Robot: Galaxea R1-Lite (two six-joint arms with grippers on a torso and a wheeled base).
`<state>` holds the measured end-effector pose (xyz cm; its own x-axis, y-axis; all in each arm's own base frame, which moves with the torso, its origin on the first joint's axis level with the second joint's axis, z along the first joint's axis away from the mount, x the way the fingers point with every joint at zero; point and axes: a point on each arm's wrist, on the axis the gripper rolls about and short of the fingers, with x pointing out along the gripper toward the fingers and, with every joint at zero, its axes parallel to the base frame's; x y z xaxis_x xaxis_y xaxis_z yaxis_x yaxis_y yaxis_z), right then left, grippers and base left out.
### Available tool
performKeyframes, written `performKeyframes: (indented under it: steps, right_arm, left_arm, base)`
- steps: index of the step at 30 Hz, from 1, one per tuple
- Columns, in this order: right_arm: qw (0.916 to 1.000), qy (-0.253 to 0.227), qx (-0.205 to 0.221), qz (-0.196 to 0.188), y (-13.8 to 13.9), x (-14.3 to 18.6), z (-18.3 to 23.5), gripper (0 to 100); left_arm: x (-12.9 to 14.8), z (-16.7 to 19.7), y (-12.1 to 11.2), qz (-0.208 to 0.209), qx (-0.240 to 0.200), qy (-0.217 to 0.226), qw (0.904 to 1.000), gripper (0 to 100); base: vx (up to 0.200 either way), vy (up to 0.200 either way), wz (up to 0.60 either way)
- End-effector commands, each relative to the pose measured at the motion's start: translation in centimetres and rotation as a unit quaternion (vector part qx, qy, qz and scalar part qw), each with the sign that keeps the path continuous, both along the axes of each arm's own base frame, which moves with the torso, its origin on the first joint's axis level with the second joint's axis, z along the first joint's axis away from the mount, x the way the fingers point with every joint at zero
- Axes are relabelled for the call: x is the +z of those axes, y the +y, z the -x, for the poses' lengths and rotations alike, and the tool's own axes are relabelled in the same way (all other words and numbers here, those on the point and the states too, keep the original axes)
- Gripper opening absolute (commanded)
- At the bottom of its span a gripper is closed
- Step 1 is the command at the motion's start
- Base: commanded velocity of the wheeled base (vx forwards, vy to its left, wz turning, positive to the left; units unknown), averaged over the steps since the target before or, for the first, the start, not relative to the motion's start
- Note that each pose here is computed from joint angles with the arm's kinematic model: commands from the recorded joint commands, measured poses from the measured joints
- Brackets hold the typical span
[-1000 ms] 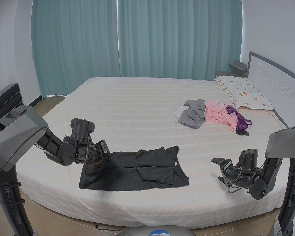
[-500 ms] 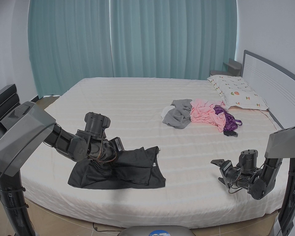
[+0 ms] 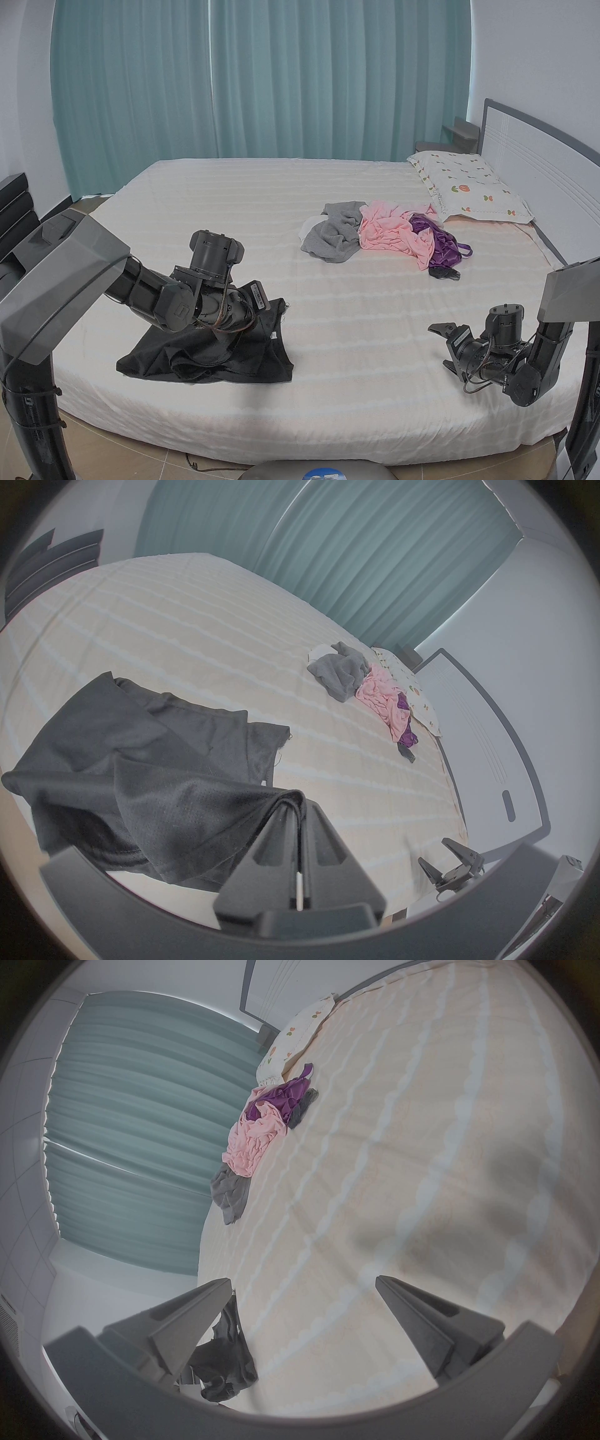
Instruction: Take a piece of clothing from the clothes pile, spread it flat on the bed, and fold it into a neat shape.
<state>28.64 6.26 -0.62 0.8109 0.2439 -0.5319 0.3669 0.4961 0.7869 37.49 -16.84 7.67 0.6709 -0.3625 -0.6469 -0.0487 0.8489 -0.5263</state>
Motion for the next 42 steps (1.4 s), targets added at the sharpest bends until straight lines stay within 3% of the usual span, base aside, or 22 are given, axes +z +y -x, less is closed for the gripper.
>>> performKeyframes:
  steps: [1,12,13,21,28,35,38,42]
  right_arm:
    - [1.0,0.0,0.0,-0.001,0.0,0.0,0.0,100]
    - [1.0,0.001,0.002,-0.001,0.1,-0.1,0.1,100]
    - [1.0,0.001,0.002,-0.001,0.1,-0.1,0.1,100]
    - [1.0,0.005,0.002,0.0,0.1,-0.2,0.1,100]
    - [1.0,0.007,0.006,0.0,0.3,-0.3,0.3,100]
    - [0.9999,0.007,0.009,0.001,0.5,-0.3,0.4,100]
    - [0.9999,0.008,0.009,0.001,0.5,-0.3,0.4,100]
    - [0.9999,0.008,0.01,0.001,0.5,-0.3,0.4,100]
  left_arm:
    - [-0.4,0.0,-0.3,-0.001,-0.003,0.004,1.0,0]
    - [-3.5,-1.9,-1.6,-0.027,0.017,0.008,0.9995,0]
    - [-3.5,-2.0,-1.6,-0.027,0.018,0.007,0.9995,100]
    - [-0.8,-2.2,-0.9,0.022,0.061,-0.012,0.9978,100]
    - [4.2,-0.9,2.9,0.061,0.07,-0.042,0.9947,100]
    - [3.2,-0.1,4.9,0.053,0.093,-0.016,0.9942,100]
    - [2.3,0.5,6.5,0.073,0.124,0.014,0.9895,100]
    - [1.7,1.6,8.2,0.094,0.132,0.042,0.9858,100]
  base:
    - [0.0,0.0,0.0]
    - [0.0,0.0,0.0]
    - [0.0,0.0,0.0]
    - [0.0,0.0,0.0]
    - [0.0,0.0,0.0]
    - [0.0,0.0,0.0]
    - [0.0,0.0,0.0]
    - [0.0,0.0,0.0]
